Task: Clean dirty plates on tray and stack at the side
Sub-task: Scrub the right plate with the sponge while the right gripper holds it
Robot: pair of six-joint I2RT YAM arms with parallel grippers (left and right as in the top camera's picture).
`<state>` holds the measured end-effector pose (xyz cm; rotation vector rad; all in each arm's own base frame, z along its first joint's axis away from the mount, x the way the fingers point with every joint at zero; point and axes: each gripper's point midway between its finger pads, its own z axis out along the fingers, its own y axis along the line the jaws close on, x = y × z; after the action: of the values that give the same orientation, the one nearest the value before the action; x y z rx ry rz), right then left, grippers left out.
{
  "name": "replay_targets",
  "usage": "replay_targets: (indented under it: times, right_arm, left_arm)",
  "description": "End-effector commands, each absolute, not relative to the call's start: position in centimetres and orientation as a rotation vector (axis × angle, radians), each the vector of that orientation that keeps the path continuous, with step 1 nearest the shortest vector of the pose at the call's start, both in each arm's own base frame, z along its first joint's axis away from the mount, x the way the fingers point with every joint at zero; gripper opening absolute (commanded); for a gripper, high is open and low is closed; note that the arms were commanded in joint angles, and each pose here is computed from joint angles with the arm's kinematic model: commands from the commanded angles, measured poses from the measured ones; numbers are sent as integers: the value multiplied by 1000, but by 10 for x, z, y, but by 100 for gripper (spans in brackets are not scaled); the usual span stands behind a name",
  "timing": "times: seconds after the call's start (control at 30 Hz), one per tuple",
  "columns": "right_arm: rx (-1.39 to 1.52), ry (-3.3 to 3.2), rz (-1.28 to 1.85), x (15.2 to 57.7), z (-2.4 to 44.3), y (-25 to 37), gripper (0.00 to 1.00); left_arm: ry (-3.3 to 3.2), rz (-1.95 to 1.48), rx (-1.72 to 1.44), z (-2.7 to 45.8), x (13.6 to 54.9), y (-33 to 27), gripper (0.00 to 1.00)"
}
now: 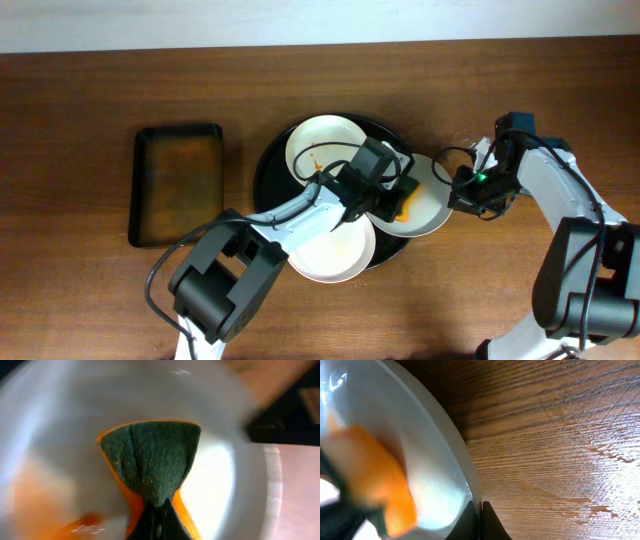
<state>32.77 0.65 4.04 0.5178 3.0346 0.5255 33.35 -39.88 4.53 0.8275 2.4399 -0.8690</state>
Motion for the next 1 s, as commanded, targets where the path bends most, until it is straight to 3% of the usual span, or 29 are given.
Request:
replay_targets:
  times: [0.0,0.1,0.2,0.37,0.63,0.8,0.97]
  right_arm:
    - [539,3048,515,326,36,5,4]
    - [540,3049,515,325,36,5,4]
    - [540,3051,516,325,36,5,4]
    - [543,3058,517,323,36,5,4]
    - [588,3064,445,322,36,-2,4]
    - [572,3013,278,329,51,-21,4]
    - [543,3014,249,330,51,-18,4]
  left_arm:
    - [2383,-1179,943,69,297,-423,0]
    - [2443,-1100,914,58,299,-414,0]
    - [2498,-636,739,33,344,-375,0]
    - [2453,-286,592,31,381,-338,0]
    - [2391,-306,564,33,394,-346,0]
    - [2256,-386,498,91,418,-355,0]
    - [2183,-527,518,147,408,-364,0]
